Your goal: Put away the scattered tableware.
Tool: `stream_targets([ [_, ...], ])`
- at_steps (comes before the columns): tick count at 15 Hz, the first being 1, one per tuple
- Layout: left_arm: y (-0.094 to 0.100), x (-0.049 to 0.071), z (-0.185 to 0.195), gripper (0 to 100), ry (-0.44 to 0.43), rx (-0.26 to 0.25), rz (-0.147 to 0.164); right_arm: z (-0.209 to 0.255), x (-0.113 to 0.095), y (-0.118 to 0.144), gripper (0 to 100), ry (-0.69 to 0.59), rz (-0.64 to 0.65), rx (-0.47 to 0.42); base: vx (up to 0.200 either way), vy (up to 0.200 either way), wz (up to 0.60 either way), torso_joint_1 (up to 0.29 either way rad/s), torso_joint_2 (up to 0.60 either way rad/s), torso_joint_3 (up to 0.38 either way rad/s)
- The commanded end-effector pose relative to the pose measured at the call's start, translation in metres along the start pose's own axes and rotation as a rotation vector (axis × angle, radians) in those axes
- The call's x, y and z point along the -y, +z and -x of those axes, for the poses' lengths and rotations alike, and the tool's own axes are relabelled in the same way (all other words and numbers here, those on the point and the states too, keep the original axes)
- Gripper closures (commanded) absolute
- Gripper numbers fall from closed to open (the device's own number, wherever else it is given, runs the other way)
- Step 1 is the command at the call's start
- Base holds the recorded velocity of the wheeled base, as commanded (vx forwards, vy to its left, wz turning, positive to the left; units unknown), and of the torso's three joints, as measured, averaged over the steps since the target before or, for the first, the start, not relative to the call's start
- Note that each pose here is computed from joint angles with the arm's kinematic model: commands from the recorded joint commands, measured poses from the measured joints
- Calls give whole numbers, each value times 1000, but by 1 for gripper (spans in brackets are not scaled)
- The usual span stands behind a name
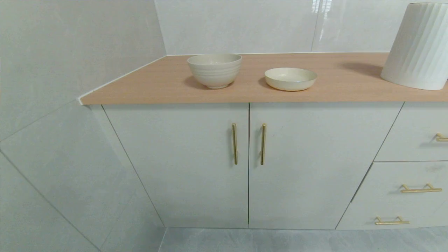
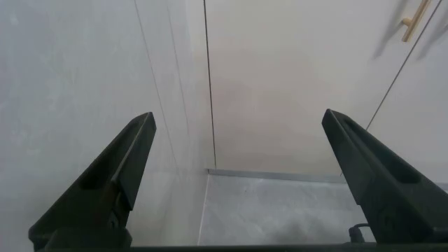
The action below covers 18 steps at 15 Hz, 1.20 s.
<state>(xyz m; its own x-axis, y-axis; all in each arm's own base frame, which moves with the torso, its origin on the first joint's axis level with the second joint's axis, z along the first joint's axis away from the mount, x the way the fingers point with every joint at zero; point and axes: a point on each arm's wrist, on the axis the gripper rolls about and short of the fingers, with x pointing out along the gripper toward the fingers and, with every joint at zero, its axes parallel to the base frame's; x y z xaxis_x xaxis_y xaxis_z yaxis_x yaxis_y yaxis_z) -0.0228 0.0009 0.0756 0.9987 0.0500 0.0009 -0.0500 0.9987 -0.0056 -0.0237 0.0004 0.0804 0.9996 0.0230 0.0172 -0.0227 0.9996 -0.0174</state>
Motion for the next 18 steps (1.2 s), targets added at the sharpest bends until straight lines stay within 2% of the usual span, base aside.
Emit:
stream_targets([
  [1,0,0,0,0,1,-1,1,8,0,65,0,97,-39,119,0,0,0,0,0,0],
  [2,0,0,0,0,1,-1,1,-2,-1,79,0,167,-36,41,0,0,0,0,0,0],
  [4,0,0,0,0,1,-1,1,-35,-4,87,0,304,-26,-133,0,0,0,0,0,0],
  [6,0,0,0,0,1,-1,1,-66,-6,105,0,394,-50,-231,0,0,0,0,0,0],
  [7,0,0,0,0,1,-1,1,-106,-12,124,0,486,-63,-293,0,0,0,0,0,0],
  [9,0,0,0,0,1,-1,1,-145,-28,134,0,586,-54,-324,0,0,0,0,0,0],
  [11,0,0,0,0,1,-1,1,-195,-61,140,0,702,-74,-359,0,0,0,0,0,0],
  [14,0,0,0,0,1,-1,1,-247,-82,128,0,705,-147,-479,0,0,0,0,0,0],
  [15,0,0,0,0,1,-1,1,-248,-83,129,0,705,-152,-482,0,0,0,0,0,0],
  [16,0,0,0,0,1,-1,1,-262,-97,128,0,743,-180,-507,0,0,0,0,0,0],
  [18,0,0,0,0,1,-1,1,-279,-108,123,0,753,-209,-542,0,0,0,0,0,0],
])
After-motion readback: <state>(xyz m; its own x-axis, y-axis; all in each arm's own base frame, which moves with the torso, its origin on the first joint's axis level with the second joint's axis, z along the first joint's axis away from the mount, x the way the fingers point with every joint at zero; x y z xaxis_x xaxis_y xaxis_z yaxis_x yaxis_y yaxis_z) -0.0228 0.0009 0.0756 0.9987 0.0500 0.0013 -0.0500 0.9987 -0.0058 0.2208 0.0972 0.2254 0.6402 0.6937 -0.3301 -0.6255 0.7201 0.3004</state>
